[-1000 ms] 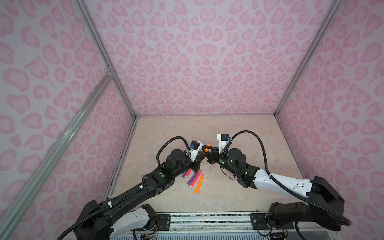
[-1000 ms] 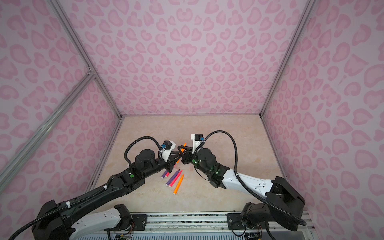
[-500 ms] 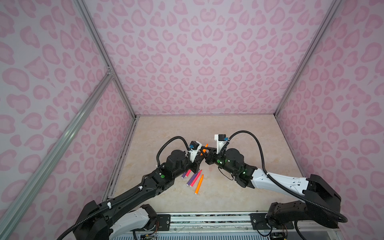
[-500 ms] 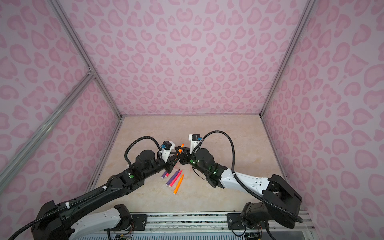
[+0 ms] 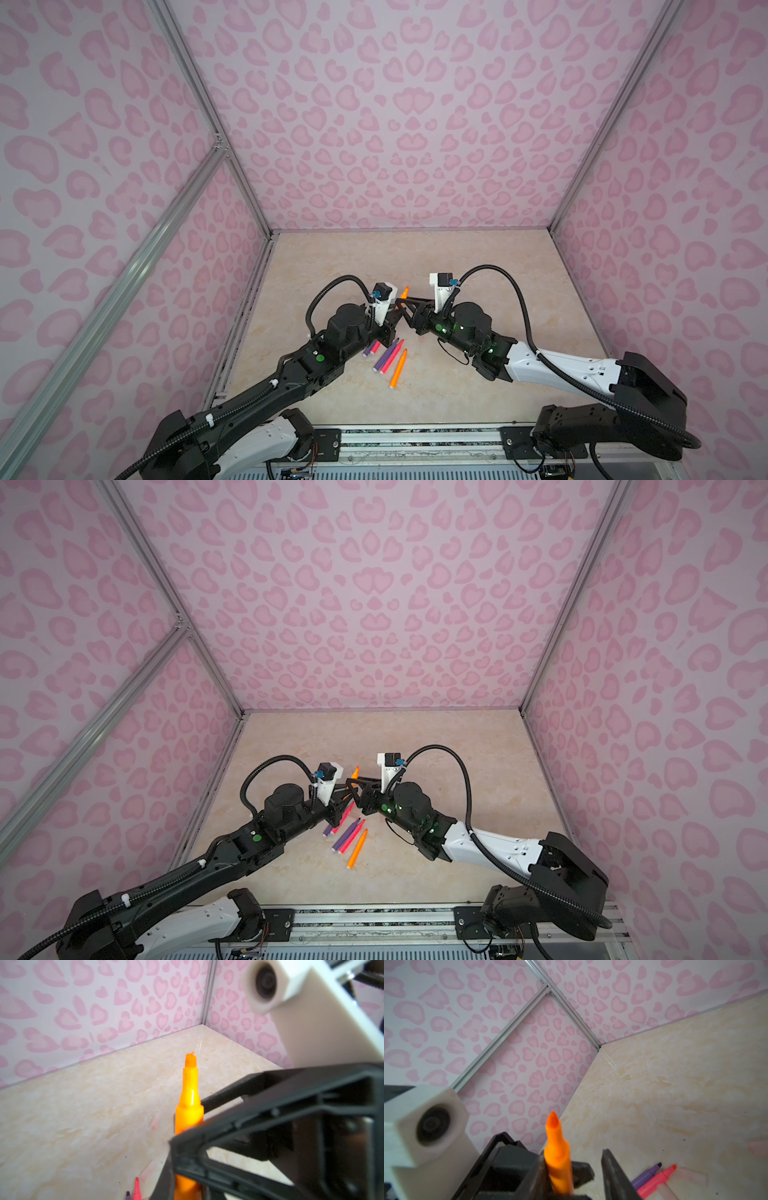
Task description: Insert the pens into the pen caps
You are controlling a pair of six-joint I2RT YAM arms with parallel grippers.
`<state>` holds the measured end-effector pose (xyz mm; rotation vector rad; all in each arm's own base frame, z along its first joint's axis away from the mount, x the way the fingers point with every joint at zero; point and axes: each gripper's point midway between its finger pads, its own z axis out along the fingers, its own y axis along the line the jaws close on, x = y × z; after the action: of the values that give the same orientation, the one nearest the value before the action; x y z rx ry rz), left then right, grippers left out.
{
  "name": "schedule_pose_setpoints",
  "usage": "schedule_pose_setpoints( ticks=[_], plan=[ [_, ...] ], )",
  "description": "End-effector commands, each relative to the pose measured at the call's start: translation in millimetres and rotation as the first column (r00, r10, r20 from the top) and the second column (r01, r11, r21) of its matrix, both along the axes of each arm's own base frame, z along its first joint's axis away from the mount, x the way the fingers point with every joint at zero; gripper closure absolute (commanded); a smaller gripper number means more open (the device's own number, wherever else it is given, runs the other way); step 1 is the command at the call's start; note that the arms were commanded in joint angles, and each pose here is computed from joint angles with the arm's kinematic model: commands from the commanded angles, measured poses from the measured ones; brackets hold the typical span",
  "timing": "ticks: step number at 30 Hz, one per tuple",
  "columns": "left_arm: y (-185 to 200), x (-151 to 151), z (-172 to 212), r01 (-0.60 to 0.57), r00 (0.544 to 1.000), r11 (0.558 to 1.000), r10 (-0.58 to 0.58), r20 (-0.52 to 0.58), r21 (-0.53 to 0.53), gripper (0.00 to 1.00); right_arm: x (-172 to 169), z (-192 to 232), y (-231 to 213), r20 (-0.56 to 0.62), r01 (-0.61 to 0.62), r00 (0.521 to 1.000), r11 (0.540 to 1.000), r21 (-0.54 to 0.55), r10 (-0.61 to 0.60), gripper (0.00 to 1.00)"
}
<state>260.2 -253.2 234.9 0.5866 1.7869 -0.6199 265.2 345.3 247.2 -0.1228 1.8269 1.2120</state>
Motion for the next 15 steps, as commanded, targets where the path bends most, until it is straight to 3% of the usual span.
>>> schedule_pose_setpoints(
  ticks=[1,3,6,8,11,13,15],
  plan=[
    [27.7,20.7,25.4,-0.204,0.976,0.973,0.21,0.051,-0.104,0.97,2.0,-2.3,-11.7,0.021,0.048,0.999,0.998,-0.047,-0.047,0.36],
    [53.4,29.6,23.7,-0.351,0.934,0.927,0.357,0.026,-0.131,0.97,3.2,3.2,-22.0,0.034,0.088,0.996,0.994,-0.061,-0.086,0.3],
    [95.8,36.6,15.4,-0.544,0.836,0.822,0.548,-0.026,-0.167,0.97,7.3,6.1,-39.6,0.05,0.166,0.985,0.982,-0.088,-0.162,0.29],
    [120.2,38.4,13.6,-0.628,0.776,0.754,0.628,-0.068,-0.192,0.97,13.0,3.9,-53.4,0.051,0.24,0.971,0.964,-0.111,-0.236,0.32],
    [148.0,35.7,-1.3,-0.71,0.705,0.69,0.692,-0.157,-0.14,0.97,24.8,-0.9,-70.7,0.048,0.353,0.936,0.923,-0.153,-0.35,0.33],
    [155.5,32.0,-15.5,-0.73,0.678,0.678,0.705,-0.208,-0.085,0.96,31.3,-3.1,-78.3,0.035,0.392,0.919,0.896,-0.211,-0.393,0.32],
    [152.4,30.3,-30.5,-0.716,0.685,0.697,0.692,-0.228,-0.039,0.96,35.5,-4.0,-85.4,0.037,0.424,0.902,0.862,-0.278,-0.431,0.32]
  ],
)
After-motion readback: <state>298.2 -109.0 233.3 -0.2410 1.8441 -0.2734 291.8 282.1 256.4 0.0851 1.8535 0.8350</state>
